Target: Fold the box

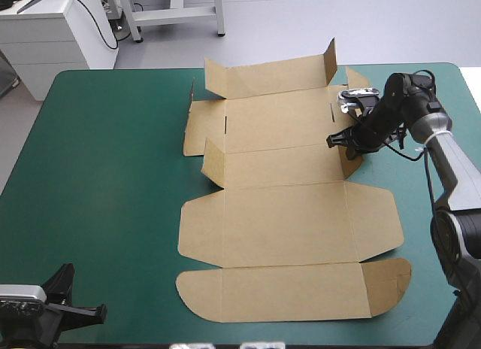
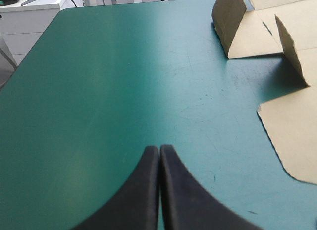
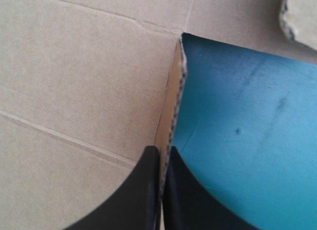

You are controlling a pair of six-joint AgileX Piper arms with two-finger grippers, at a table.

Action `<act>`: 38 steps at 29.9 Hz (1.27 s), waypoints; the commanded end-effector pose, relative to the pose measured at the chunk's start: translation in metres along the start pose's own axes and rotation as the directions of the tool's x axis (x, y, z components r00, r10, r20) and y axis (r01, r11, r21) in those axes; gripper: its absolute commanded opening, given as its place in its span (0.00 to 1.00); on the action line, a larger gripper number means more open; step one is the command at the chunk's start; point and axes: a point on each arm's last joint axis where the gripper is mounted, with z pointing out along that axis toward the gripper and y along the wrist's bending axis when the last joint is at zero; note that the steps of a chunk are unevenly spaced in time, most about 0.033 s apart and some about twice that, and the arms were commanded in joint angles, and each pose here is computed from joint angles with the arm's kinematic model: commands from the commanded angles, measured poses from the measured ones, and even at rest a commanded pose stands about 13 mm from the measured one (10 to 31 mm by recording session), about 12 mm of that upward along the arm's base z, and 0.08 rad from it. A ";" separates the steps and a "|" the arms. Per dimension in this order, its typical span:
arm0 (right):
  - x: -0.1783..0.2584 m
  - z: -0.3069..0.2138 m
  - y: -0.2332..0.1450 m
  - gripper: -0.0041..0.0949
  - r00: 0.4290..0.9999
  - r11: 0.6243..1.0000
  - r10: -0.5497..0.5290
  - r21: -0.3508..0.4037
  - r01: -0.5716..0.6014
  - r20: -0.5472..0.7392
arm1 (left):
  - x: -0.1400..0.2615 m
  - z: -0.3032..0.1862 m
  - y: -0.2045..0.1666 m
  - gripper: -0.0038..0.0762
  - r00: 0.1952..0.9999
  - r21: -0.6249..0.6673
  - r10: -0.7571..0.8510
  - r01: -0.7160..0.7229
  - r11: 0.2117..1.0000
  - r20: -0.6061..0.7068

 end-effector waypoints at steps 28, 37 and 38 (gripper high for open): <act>-0.055 0.002 0.106 0.02 0.611 0.605 -0.791 0.188 0.774 0.031 | -0.014 -0.007 0.000 0.04 0.993 0.004 -0.005 0.005 1.000 0.115; -0.057 0.005 0.139 0.02 0.308 0.318 -0.948 0.190 0.929 0.081 | -0.014 -0.007 0.000 0.04 0.993 0.004 -0.005 0.005 1.000 0.115; -0.057 0.005 0.142 0.02 0.279 0.296 -0.954 0.184 0.937 0.111 | -0.014 -0.007 0.000 0.04 0.993 0.004 -0.005 0.005 1.000 0.115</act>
